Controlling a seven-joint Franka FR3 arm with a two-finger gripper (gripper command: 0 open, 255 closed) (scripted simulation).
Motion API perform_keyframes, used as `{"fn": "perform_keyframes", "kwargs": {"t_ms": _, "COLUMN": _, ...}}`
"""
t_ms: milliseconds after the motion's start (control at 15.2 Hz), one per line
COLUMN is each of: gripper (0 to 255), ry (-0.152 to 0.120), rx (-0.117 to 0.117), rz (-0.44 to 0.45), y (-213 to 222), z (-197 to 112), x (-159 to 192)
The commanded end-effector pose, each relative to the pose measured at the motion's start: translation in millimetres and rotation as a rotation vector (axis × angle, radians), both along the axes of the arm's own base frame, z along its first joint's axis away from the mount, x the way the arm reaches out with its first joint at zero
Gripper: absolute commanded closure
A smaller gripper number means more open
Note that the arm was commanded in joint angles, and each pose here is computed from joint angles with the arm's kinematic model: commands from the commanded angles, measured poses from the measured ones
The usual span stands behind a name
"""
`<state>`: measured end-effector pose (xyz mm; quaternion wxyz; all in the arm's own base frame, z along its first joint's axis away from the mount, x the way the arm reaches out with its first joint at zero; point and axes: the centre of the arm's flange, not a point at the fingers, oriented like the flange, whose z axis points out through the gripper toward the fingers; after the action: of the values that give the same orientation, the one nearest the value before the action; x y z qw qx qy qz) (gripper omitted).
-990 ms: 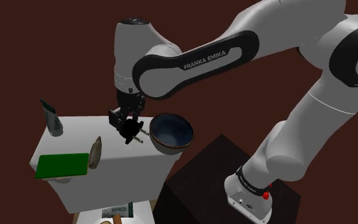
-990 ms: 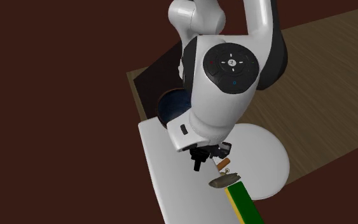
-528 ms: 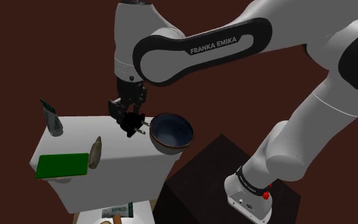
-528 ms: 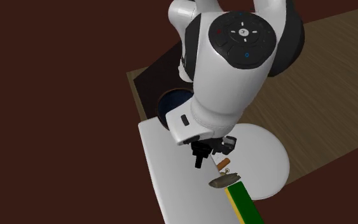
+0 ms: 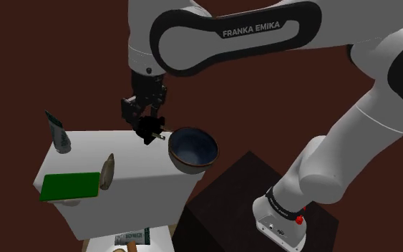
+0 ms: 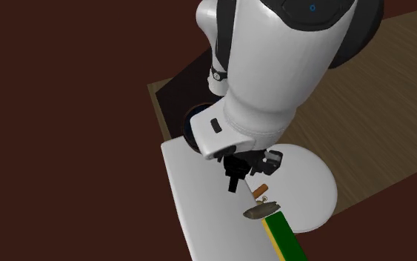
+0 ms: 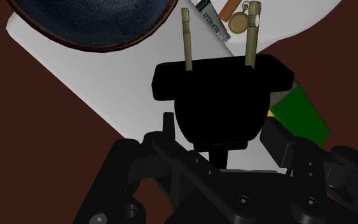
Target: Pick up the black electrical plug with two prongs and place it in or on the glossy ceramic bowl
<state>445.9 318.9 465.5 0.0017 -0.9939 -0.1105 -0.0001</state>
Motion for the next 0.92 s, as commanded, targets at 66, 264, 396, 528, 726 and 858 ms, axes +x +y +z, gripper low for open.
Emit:
{"fn": "perform_keyframes", "kwargs": {"t_ms": 66, "gripper": 255, "ry": 0.000, "rx": 0.000, "rz": 0.000, "y": -11.8, "z": 7.6, "x": -7.2}}
{"fn": "perform_keyframes", "kwargs": {"t_ms": 264, "gripper": 255, "ry": 0.000, "rx": 0.000, "rz": 0.000, "y": -45.4, "z": 10.3, "x": -28.0}}
{"fn": "perform_keyframes", "kwargs": {"t_ms": 396, "gripper": 255, "ry": 0.000, "rx": 0.000, "rz": 0.000, "y": -67.8, "z": 12.2, "x": -41.9}}
{"fn": "perform_keyframes", "kwargs": {"t_ms": 528, "gripper": 255, "ry": 0.000, "rx": 0.000, "rz": 0.000, "y": -90.2, "z": 14.0, "x": -55.7}}
{"fn": "perform_keyframes", "kwargs": {"t_ms": 726, "gripper": 255, "ry": 0.000, "rx": 0.000, "rz": 0.000, "y": -123.8, "z": 16.8, "x": -76.5}}
{"fn": "perform_keyframes", "kwargs": {"t_ms": 858, "gripper": 255, "ry": 0.000, "rx": 0.000, "rz": 0.000, "y": -141.1, "z": 12.9, "x": -87.2}}
